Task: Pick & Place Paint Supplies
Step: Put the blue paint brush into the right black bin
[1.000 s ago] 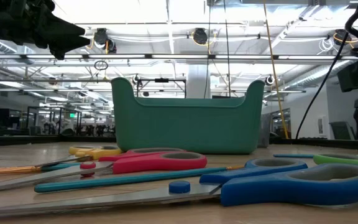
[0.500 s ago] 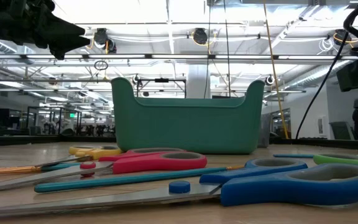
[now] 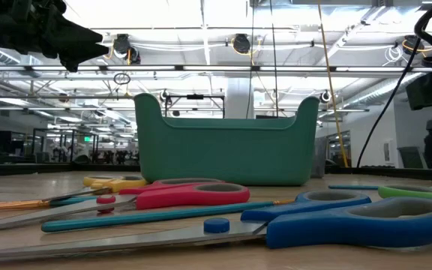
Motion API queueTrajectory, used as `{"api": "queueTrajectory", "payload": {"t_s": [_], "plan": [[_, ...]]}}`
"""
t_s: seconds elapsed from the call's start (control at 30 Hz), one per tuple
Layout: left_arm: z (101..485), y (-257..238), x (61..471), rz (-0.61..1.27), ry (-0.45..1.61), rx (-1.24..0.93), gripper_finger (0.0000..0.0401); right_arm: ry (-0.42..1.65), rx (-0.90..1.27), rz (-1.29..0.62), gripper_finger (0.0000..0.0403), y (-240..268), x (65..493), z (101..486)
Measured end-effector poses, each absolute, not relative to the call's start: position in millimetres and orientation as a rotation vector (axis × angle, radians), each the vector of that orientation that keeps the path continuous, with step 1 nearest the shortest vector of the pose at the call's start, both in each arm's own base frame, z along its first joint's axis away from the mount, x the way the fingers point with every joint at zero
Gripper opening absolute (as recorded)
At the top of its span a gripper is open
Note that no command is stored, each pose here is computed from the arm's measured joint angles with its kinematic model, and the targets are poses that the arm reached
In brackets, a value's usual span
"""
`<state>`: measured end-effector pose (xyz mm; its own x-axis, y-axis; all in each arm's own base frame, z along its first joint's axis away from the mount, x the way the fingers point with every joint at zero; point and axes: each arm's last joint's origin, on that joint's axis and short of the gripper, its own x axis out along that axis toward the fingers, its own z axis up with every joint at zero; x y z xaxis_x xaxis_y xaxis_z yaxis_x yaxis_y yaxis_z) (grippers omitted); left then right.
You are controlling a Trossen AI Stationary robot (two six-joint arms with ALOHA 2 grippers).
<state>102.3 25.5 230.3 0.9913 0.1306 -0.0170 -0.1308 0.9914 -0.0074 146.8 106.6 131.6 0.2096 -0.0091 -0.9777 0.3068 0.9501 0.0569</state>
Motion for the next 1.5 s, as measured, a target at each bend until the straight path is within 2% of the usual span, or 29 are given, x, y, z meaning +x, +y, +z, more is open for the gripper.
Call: {"api": "queueTrajectory", "payload": {"t_s": [0.47,1.07,1.5], "plan": [[230.3,25.5,102.4,0.131,0.017,-0.009,0.0207,1.352,0.223,-0.193,0.0001,106.5,146.6,131.5],[230.3,25.5,102.4,0.131,0.017,-0.009,0.0207,1.367,0.049,0.008,0.0,108.2,147.3,132.1],[230.3,25.5,102.4,0.131,0.017,-0.009,0.0207,1.361,0.025,0.025,0.0,108.1,147.8,132.2]]}}
